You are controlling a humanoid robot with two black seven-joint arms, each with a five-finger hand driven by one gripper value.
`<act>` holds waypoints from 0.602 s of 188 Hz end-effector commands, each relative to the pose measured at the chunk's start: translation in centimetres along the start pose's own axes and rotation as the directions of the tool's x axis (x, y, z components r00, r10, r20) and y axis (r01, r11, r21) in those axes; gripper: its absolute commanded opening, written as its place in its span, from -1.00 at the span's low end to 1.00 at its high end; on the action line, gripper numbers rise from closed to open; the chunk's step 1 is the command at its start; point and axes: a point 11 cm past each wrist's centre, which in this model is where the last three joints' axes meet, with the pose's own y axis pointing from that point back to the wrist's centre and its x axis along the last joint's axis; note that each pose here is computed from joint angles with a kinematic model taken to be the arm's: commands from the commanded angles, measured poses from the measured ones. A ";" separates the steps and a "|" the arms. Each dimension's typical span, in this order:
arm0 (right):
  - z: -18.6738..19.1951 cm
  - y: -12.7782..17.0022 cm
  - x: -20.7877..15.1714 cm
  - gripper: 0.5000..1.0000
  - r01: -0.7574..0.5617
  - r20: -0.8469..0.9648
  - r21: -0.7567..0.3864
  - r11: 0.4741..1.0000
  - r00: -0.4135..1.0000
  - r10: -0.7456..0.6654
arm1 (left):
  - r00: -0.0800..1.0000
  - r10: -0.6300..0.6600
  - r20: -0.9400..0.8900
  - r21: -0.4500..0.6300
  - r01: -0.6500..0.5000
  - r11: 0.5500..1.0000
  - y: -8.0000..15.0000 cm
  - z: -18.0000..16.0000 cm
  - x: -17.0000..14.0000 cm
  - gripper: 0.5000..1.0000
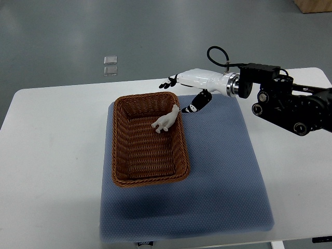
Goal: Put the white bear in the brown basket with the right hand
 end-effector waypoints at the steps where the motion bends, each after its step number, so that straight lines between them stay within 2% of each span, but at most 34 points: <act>1: 1.7 1.1 0.4 0.42 -0.054 0.092 -0.037 0.998 0.994 0.057 | 1.000 0.000 0.000 0.000 0.000 1.000 0.0 0.0 0.0 1.00; 27: 3.7 2.7 0.9 0.42 -0.122 0.236 -0.081 0.989 0.962 0.138 | 1.000 0.000 0.000 0.000 0.000 1.000 0.0 0.0 0.0 1.00; 47: 5.8 4.1 1.0 0.42 -0.199 0.428 -0.143 0.969 0.871 0.242 | 1.000 0.000 0.001 0.000 0.000 1.000 0.0 0.0 0.0 1.00; 62: 7.9 5.1 1.2 0.42 -0.258 0.568 -0.214 0.942 0.752 0.335 | 1.000 0.000 0.000 0.000 0.000 1.000 0.0 0.0 0.0 1.00; 79: 10.6 6.5 1.4 0.42 -0.322 0.706 -0.321 0.891 0.546 0.451 | 1.000 0.000 0.000 0.000 0.000 1.000 0.0 0.0 0.0 1.00; 113: 14.3 8.8 0.7 0.43 -0.362 0.791 -0.488 0.794 0.200 0.578 | 1.000 0.000 0.000 0.000 0.000 1.000 0.0 0.0 0.0 1.00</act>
